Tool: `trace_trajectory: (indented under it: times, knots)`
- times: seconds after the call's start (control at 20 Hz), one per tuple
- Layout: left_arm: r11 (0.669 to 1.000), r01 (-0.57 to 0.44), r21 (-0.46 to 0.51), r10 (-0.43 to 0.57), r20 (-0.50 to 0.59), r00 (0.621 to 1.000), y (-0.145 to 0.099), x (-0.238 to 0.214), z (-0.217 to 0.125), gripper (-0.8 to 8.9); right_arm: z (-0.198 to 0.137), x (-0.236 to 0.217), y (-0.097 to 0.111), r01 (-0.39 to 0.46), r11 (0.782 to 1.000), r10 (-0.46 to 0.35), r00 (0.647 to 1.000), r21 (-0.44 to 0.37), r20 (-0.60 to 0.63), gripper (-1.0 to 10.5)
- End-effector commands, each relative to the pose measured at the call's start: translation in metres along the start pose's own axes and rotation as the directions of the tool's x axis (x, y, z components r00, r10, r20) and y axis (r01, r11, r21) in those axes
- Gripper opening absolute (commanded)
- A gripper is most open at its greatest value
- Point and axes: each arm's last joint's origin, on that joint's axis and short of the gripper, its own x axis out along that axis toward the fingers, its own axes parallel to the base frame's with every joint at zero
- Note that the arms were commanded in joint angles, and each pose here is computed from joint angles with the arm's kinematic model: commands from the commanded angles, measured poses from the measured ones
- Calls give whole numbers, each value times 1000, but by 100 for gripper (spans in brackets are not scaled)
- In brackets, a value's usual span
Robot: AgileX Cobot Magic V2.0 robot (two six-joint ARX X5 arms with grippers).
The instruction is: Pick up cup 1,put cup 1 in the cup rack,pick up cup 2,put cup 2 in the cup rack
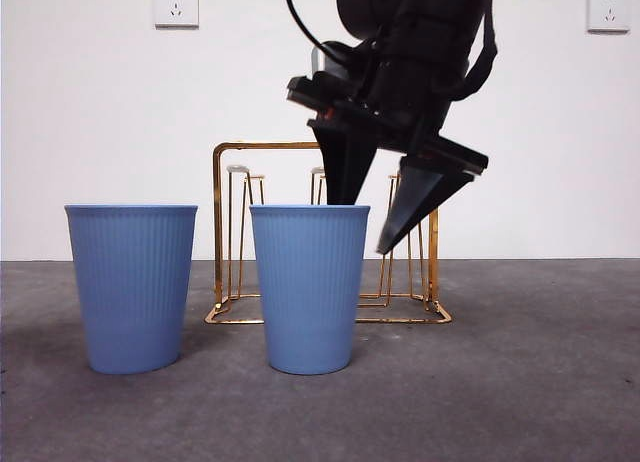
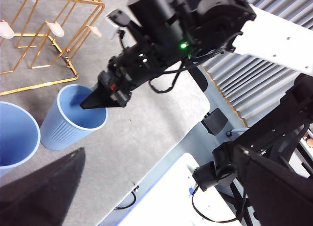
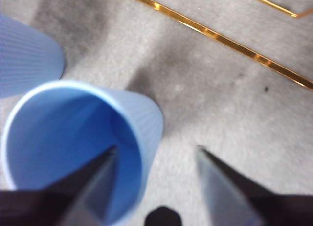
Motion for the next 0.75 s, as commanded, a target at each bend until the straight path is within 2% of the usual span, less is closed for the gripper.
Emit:
trace_trajectory:
  times: [0.05,0.25,0.4,0.55,0.75]
  knots:
    - [1000,10,12,-10,5,1000,-1,0,1,626,2,7,0,-9,1000,9,1000,7,-11,161]
    - [1000,10,17,-10,9,1000,-1,0,2,626,3,8,0,-11,1000,11,1000,-28,-4,-16]
    - [1000,9,10,-9,4,1000,1,1,3,626,3,8,0,-11,999,11,1000,-30,-2,-16]
    - [1000,9,3,-9,-1,1000,2,3,4,626,2,1,2,-62,998,62,998,-33,-2,-16]
    - [1000,14,3,-14,-7,1000,3,4,4,626,-5,-41,9,-70,994,76,994,-80,77,-16]
